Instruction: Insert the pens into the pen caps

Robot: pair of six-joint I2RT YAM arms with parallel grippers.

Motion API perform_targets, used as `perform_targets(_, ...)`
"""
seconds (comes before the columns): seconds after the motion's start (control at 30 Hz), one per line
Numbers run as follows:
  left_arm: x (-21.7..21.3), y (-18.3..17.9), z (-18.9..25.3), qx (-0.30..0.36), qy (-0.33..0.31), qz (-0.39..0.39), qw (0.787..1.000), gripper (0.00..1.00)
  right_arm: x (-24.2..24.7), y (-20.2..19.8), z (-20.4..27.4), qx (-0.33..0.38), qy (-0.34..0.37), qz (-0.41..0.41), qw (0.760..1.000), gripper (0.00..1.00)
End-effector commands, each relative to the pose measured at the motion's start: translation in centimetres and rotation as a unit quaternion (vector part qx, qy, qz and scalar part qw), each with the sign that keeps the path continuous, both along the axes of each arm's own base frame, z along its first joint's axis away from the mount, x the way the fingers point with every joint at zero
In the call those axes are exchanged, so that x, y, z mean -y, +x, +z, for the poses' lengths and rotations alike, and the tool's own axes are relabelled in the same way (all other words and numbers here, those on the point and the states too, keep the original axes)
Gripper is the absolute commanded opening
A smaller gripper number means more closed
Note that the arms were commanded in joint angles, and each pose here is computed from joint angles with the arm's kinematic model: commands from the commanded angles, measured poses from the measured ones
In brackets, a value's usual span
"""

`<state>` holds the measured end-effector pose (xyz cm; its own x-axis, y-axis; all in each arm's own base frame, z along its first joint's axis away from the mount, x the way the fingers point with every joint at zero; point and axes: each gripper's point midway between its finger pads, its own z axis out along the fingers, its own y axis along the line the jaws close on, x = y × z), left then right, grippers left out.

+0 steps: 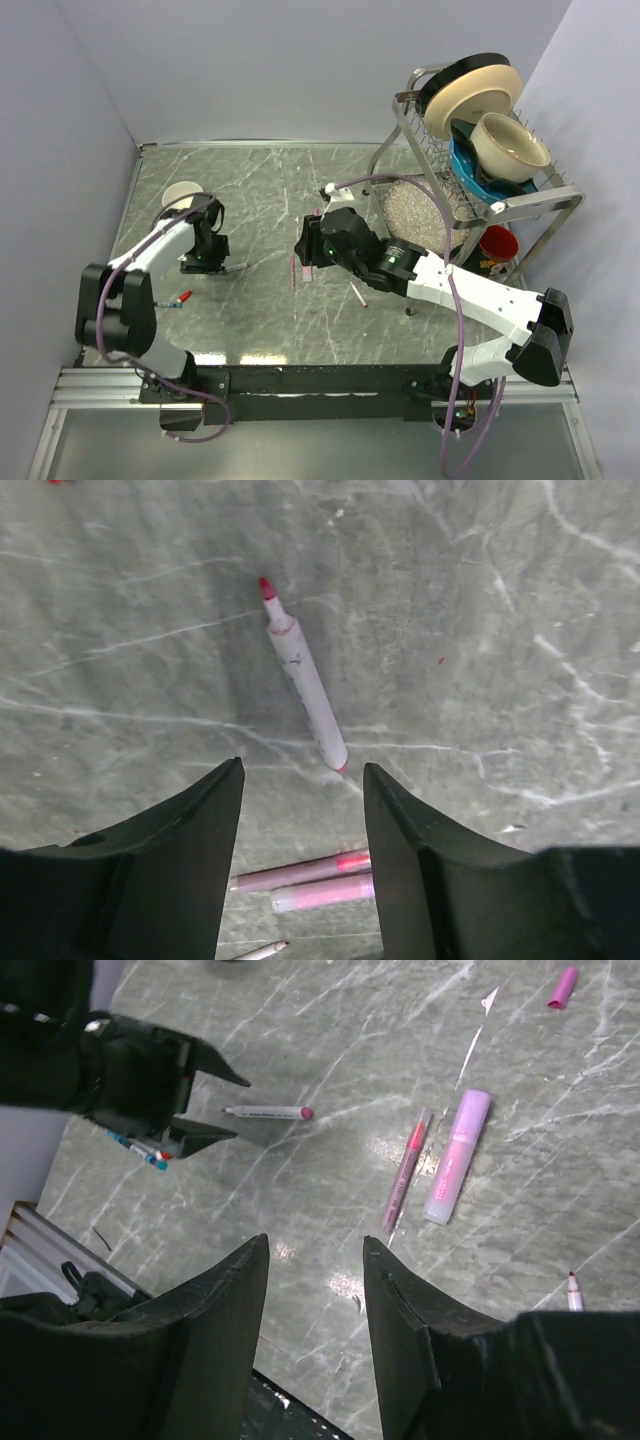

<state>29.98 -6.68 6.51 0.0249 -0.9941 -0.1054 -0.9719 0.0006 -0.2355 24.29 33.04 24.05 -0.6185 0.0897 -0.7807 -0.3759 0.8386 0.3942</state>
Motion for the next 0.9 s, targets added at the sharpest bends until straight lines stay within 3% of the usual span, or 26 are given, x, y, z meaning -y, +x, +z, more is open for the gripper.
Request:
perform_targets(0.0, 0.9, 1.8, -0.2, -0.008, -0.017, -0.013, 1.0, 0.57, 0.3, 0.4, 2.0, 0.032, 0.007, -0.008, 0.999, 0.5)
perform_targets(0.47, 0.8, 0.8, -5.4, -0.067, -0.008, -0.015, 0.998, 0.48, 0.6, 0.4, 2.7, 0.042, 0.002, -0.011, 0.999, 0.5)
perform_targets(0.57, 0.9, -0.1, -6.3, -0.071, -0.016, -0.016, 0.997, 0.38, 0.5, 0.3, 3.0, 0.042, 0.005, -0.01, 0.999, 0.5)
perform_targets(0.67, 1.0, -0.6, -7.0, -0.069, -0.019, -0.025, 0.997, 0.21, 0.3, 0.1, 3.4, 0.042, 0.008, -0.006, 0.999, 0.5)
perform_targets(0.73, 1.2, -0.9, -7.2, -0.066, -0.024, -0.034, 0.997, 0.04, 0.3, 0.0, 3.5, 0.04, 0.008, -0.007, 0.999, 0.5)
perform_targets(0.87, 1.1, -1.9, -6.9, -0.065, -0.019, -0.066, 0.996, 0.01, 0.2, -0.5, 3.7, 0.031, 0.021, -0.003, 0.999, 0.5)
